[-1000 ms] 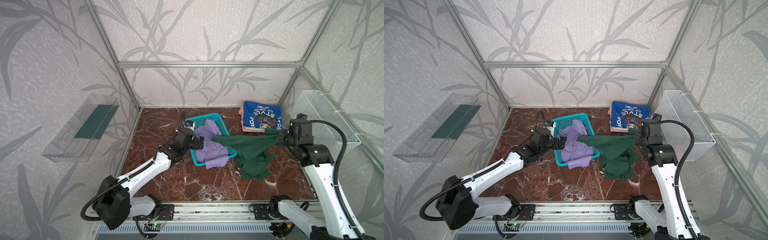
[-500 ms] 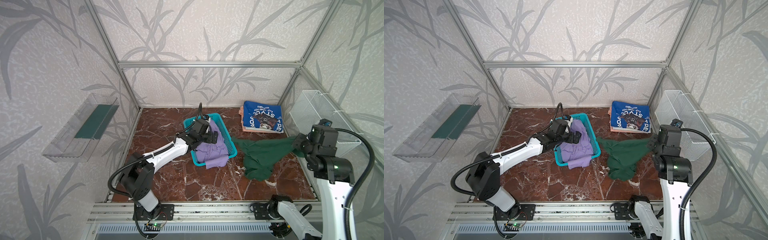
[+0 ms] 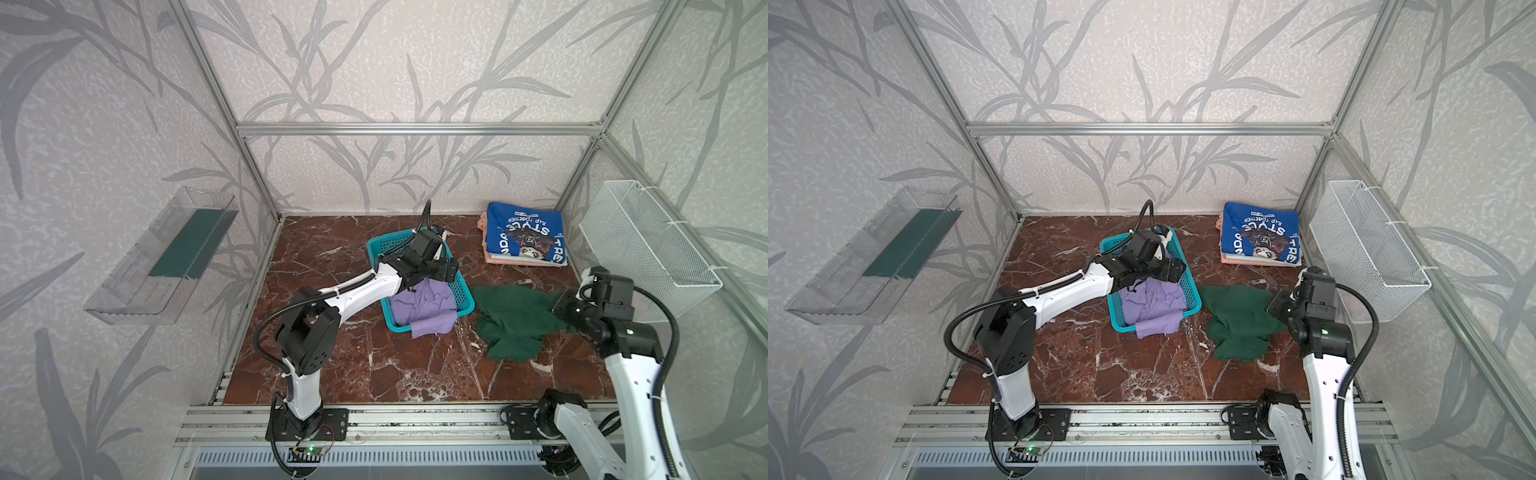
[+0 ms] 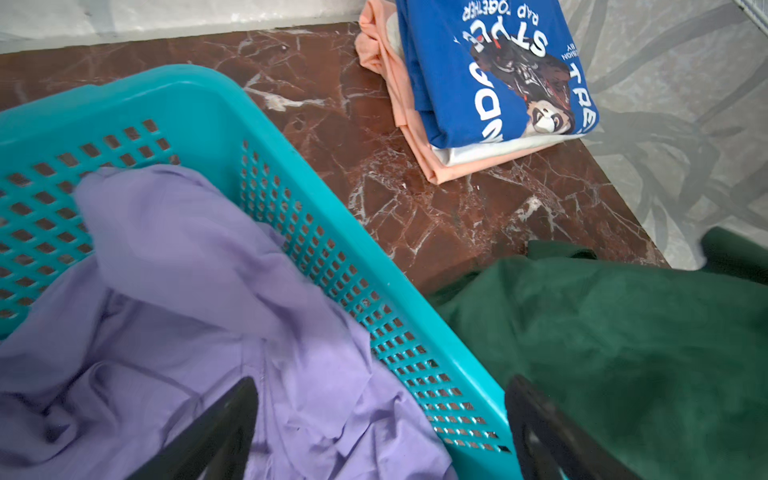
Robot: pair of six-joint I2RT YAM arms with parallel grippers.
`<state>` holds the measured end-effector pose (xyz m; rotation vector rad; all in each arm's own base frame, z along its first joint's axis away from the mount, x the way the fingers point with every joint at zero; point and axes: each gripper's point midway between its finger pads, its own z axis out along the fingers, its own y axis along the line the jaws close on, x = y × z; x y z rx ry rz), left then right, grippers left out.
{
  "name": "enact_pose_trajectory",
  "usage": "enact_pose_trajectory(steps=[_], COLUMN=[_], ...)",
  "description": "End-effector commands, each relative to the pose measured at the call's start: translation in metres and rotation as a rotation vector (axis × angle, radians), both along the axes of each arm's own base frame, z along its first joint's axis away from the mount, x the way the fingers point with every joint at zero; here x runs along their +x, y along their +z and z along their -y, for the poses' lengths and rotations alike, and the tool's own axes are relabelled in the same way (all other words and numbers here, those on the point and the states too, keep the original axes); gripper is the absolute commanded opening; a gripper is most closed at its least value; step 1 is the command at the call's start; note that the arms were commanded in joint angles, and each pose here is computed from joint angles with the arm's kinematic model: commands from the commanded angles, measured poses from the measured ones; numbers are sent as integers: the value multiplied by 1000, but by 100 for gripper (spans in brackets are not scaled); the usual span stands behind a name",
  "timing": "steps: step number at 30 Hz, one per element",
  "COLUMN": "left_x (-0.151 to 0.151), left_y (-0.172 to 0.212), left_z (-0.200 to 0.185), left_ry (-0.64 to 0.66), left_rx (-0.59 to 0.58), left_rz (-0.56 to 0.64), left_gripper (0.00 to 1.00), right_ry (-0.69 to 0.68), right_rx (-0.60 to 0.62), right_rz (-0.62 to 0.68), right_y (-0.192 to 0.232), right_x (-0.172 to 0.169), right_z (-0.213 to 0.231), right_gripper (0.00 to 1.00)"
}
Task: Fold and stack the t-shirts
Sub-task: 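Drag the green t-shirt out with the right gripper while the left grips the basket, then slide the teal basket away from the work area with the left gripper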
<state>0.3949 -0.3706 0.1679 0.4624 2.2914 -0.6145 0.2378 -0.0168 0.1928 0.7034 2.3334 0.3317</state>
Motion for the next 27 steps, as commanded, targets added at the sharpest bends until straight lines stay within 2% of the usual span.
enact_pose_trajectory(steps=[1,4,8,13,15,17,27], left_x=[-6,-1,4,7,5,3,10], left_y=[-26,-45,-61,-83,-91,-96,-107], left_z=[12,17,28,34,28,16,-74], left_ry=[-40,-32,-32,-26,-18,-3,180], left_rx=[79,123,132,182,226,285,481], left_rz=[-80,-122,-170,-240,-272,-298,-289], left_gripper=[90,87,76,50,34,28,16], right_ry=[77,81,92,121,130,132,167], right_rx=[131,143,168,166,166,175,218], right_rz=[-1,-25,-36,-63,-76,-81,-80], right_y=[-19,-37,-51,-67,-74,-81,-97], right_x=[-4,-13,-15,-13,-13,-11,-1], right_z=[-29,-33,-38,-42,-43,-44,-52], right_gripper=[0,0,0,0,0,0,0])
